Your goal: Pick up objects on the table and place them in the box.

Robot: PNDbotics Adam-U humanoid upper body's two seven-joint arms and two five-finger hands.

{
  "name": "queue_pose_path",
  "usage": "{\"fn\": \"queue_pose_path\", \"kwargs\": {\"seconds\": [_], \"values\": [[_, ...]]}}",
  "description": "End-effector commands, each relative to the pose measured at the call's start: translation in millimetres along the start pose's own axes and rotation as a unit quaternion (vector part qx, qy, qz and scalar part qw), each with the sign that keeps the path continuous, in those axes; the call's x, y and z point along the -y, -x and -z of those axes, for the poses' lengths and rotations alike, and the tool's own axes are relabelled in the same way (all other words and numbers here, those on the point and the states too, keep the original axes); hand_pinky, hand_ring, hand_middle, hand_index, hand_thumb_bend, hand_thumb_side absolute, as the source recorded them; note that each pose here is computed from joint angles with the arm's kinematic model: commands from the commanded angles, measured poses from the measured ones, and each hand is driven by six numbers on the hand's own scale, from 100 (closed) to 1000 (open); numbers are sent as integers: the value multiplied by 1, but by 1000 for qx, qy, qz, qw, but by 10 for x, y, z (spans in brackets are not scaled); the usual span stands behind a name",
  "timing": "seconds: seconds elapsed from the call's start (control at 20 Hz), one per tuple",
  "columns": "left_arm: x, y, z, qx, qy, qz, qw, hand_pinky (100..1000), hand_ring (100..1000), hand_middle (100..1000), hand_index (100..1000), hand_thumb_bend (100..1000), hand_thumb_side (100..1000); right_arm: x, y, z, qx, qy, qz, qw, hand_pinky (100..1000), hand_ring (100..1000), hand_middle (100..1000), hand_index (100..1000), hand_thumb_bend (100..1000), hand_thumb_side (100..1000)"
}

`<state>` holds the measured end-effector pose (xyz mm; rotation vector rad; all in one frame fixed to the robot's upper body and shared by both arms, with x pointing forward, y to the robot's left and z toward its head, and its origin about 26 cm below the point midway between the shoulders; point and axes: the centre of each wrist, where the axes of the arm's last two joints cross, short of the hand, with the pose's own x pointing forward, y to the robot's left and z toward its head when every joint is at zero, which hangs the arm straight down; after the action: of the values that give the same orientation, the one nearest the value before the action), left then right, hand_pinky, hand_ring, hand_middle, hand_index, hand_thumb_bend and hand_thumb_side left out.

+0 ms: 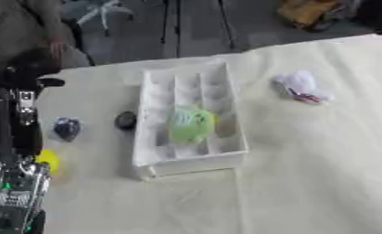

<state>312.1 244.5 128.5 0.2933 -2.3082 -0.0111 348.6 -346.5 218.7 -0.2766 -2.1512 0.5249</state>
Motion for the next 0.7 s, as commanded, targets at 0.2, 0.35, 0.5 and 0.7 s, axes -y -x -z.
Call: {"fn": "queue_pose_path", "kwargs": {"seconds": [0.2,0.35,0.5,0.7], "values": [[-2,-90,100,25,1,-1,1000,593,667,755,762,612,850,188,-12,52,-11,-20,-51,998,682,614,650,852,456,582],[9,-95,108,26,5,-2,1000,593,667,755,762,613,850,284,47,63,-28,-36,-76,996,685,616,655,858,464,578],[19,-99,116,27,11,-4,1000,593,666,756,762,613,852,412,130,77,-52,-61,-112,990,703,642,686,888,496,571],[33,-111,137,31,18,-7,999,592,667,755,763,589,832,608,221,129,-79,-106,-182,974,734,692,735,922,436,516]]}}
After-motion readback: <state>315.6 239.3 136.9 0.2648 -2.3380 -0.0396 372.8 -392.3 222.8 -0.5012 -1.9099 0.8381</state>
